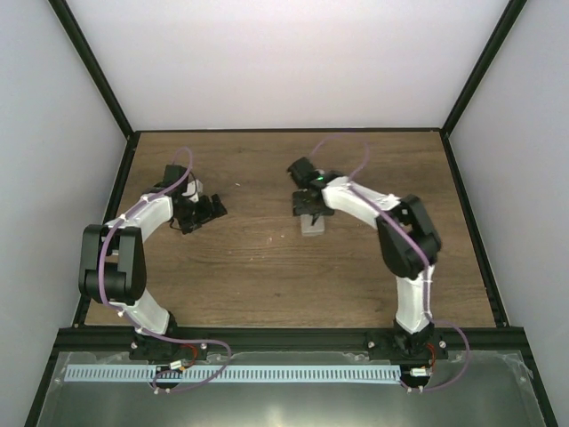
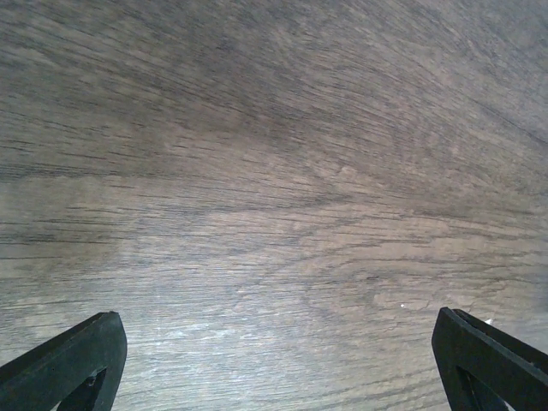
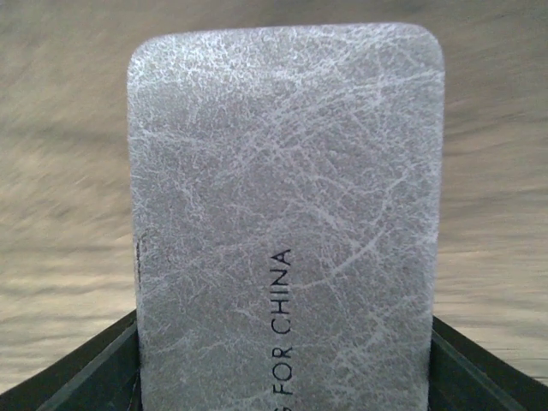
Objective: Organize the sunglasses
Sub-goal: Pick up the sunglasses case from the center of the board, then place the sunglasses case at the center of the board, then reset both arms
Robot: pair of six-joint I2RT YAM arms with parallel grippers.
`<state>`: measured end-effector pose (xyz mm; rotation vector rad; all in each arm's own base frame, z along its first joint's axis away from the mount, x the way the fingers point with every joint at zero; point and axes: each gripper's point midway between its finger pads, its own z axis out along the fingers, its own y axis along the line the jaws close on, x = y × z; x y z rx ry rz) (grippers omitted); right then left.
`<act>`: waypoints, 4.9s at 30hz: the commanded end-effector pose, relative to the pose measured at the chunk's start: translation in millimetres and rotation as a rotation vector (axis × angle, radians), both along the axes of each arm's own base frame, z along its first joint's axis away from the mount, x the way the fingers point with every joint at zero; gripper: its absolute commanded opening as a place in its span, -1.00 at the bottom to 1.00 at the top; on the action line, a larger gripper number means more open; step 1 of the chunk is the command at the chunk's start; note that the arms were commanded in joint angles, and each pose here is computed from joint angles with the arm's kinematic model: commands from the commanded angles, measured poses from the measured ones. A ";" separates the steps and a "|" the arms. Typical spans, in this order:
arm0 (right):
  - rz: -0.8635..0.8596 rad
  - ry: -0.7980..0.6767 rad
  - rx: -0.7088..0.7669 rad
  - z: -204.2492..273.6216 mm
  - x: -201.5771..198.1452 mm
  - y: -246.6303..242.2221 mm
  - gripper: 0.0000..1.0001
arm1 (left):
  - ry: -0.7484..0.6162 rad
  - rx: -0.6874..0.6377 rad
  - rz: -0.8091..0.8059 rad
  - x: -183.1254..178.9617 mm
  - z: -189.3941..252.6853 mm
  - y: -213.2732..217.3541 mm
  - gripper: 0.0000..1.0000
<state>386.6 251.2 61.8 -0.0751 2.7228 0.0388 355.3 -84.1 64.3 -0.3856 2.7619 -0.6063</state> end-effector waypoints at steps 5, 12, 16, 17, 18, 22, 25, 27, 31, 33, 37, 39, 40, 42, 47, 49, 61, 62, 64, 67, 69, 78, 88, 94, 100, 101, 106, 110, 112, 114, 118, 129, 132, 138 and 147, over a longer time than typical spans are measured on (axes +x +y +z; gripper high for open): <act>-0.048 -0.190 0.006 60.8 47.1 -114.9 0.40 | -0.014 -0.025 -0.023 2.9 -0.3 -5.2 1.00; -0.026 -0.181 0.010 47.4 53.4 -164.7 0.42 | -0.021 -0.003 -0.020 3.7 -0.1 -1.8 1.00; -0.040 -0.137 0.032 36.8 42.7 -166.5 0.42 | -0.020 0.004 -0.021 5.7 1.0 -1.0 1.00; -0.044 -0.137 0.045 38.6 37.2 -166.1 0.42 | -0.018 0.010 -0.019 6.0 1.1 0.1 1.00; -0.051 -0.136 0.054 38.1 31.5 -166.4 0.42 | -0.019 0.013 -0.018 6.0 1.6 0.4 1.00; -0.081 -0.092 0.066 23.6 -2.0 -173.1 0.42 | -0.011 0.012 -0.015 3.5 -2.3 0.4 1.00; -0.090 -0.060 0.087 16.4 -27.0 -174.5 0.42 | -0.011 0.003 -0.014 1.9 -4.6 -0.8 1.00; -0.090 -0.048 0.111 12.6 -42.9 -174.1 0.42 | -0.010 -0.004 -0.014 1.3 -5.7 -1.5 1.00; -0.088 -0.032 0.147 5.6 -65.2 -172.7 0.43 | -0.016 -0.011 -0.011 1.3 -4.7 -2.5 1.00; -0.089 -0.035 0.166 4.1 -69.0 -171.0 0.49 | -0.019 -0.011 -0.007 1.5 -3.6 -2.2 1.00; -0.104 -0.047 0.168 4.1 -71.0 -172.7 0.73 | -0.022 -0.004 -0.003 0.2 -1.8 -1.1 1.00; -0.111 -0.081 0.158 11.6 -67.5 -175.8 0.87 | -0.030 0.002 -0.001 -0.3 -0.1 0.2 1.00; -0.115 -0.100 0.151 16.7 -64.7 -177.3 0.91 | -0.035 0.006 0.000 -0.5 0.7 0.7 1.00; -0.119 -0.155 0.131 32.6 -56.8 -181.4 0.98 | -0.051 0.016 0.005 -0.7 2.2 2.8 1.00; -0.102 -0.414 0.074 91.1 -33.5 -194.8 1.00 | -0.106 0.024 0.017 1.3 15.9 5.4 1.00; -0.073 -0.536 0.055 110.4 -27.3 -197.7 1.00 | -0.141 0.049 0.031 3.3 23.9 10.2 1.00; -0.078 -0.891 0.028 101.9 -7.2 -225.7 1.00 | -0.411 0.329 0.214 14.0 68.5 68.7 1.00; -0.091 -0.900 0.029 97.7 -4.5 -229.5 1.00 | -0.426 0.342 0.218 15.1 72.4 70.9 1.00; -0.114 -0.911 0.030 90.1 3.6 -235.8 1.00 | -0.457 0.333 0.218 19.1 78.7 69.6 1.00; -0.120 -0.927 0.011 83.1 13.9 -242.0 1.00 | -0.474 0.306 0.224 24.1 80.5 66.0 1.00; -0.113 -0.941 0.008 81.5 19.4 -241.4 1.00 | -0.470 0.309 0.226 28.4 78.5 66.5 1.00; -0.116 -0.967 0.022 74.9 27.3 -244.1 1.00 | -0.574 0.381 0.282 46.7 92.3 80.9 1.00; -0.108 -1.058 0.032 85.4 4.7 -244.0 1.00 | -0.898 0.536 0.263 51.3 111.7 94.6 1.00; -0.189 -1.140 0.020 88.0 -15.5 -257.7 1.00 | -0.925 0.640 0.258 45.2 87.3 109.0 1.00; -0.224 -1.115 0.017 84.9 -12.2 -262.2 1.00 | -1.011 0.616 0.129 53.2 70.0 93.5 1.00; -0.222 -1.109 0.016 83.5 -11.7 -262.1 1.00 | -1.015 0.598 0.124 55.6 66.9 94.4 1.00; -0.225 -1.123 0.016 85.8 -14.6 -262.8 1.00 | -1.058 0.600 0.182 41.8 71.3 103.1 1.00; -0.229 -1.113 0.013 84.4 -11.7 -263.2 1.00 | -1.069 0.617 0.230 32.6 67.1 108.5 1.00; -0.229 -1.112 0.012 84.4 -11.2 -263.2 1.00 | -1.077 0.618 0.235 32.1 69.2 108.8 1.00; -0.228 -1.111 0.012 84.3 -11.0 -263.0 1.00 | -1.082 0.617 0.236 32.3 69.8 108.6 1.00; -0.229 -1.109 0.012 83.8 -11.0 -263.3 1.00 | -1.079 0.618 0.236 31.9 68.4 108.9 1.00; -0.227 -1.109 0.011 84.0 -10.4 -262.7 1.00 | -1.078 0.618 0.235 31.7 68.5 108.9 1.00; -0.227 -1.110 0.011 84.0 -10.6 -262.8 1.00 | -1.079 0.617 0.236 32.0 69.0 108.8 1.00; -0.227 -1.109 0.011 84.1 -10.3 -262.7 1.00 | -1.079 0.613 0.233 32.5 68.8 108.6 1.00; -0.227 -1.108 0.011 83.8 -10.2 -262.7 1.00 | -1.078 0.613 0.233 32.4 68.8 108.8 1.00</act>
